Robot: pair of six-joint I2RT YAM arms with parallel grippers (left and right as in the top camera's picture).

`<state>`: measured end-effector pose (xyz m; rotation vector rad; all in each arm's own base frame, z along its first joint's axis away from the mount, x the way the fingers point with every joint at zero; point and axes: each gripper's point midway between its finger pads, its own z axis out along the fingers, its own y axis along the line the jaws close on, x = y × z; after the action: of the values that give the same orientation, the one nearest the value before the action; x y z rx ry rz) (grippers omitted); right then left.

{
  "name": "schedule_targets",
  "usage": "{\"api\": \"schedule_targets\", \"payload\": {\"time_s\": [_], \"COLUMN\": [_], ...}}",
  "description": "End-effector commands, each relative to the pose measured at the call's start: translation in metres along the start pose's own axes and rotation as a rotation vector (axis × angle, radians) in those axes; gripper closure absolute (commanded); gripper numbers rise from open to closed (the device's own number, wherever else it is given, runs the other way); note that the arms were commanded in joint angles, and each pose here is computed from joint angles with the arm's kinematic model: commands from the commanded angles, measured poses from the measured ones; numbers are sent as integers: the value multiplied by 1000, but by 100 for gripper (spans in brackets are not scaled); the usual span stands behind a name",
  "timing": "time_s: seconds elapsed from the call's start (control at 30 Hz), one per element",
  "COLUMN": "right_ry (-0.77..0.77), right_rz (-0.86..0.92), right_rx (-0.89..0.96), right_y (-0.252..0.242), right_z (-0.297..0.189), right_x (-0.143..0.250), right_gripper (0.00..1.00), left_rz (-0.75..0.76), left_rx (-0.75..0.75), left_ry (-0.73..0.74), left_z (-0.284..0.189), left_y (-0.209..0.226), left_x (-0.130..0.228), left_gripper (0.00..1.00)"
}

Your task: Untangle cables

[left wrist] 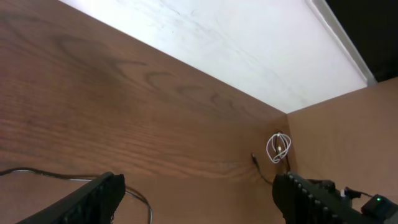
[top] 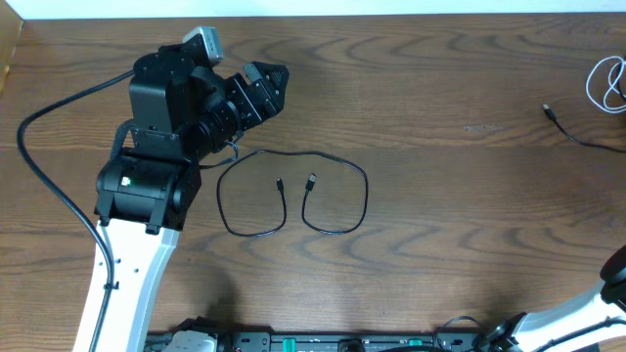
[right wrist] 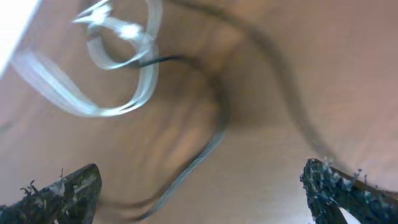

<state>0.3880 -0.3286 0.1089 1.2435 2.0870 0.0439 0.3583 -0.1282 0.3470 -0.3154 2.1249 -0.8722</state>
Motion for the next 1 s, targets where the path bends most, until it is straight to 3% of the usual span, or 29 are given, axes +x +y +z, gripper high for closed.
{"api": "schedule_targets", "payload": {"time_s": [0.0,0.2,0.33,0.43,0.63,0.73,0.77,0.8,0.97], "right_ry": [120,203,302,411,576,657,671,680,676], "right_rz": [-94,-333,-439,-566,-737,-829,-872,-887,-951], "right_rx": [-412,-759,-834,-894,-887,-849,-809,-759,-599], "right_y": [84,179,226,261,285,291,292,291,293], "right_z": [-24,-54,-65,-81,-105,-121,-124,-125,-138], "right_x": [24,73,127,188,278,328,346,359,410], "right_gripper": [1,1,1,1,1,12,24,29,36], "left_rz": [92,206,196,146,123,113,116,116,97], "left_rx": [-17,-69,-161,-273,-376,-408,-418,-427,-498], "left_ry": [3,84,178,256,375,435,468,485,513], "left_z": [-1,5,15,19,13,11,11,11,15], "left_y": [3,19,48,83,125,138,142,145,165], "left_x": [-1,16,33,44,58,67,73,76,79], "left_gripper": [20,19,19,19,20,20,21,23,24]}}
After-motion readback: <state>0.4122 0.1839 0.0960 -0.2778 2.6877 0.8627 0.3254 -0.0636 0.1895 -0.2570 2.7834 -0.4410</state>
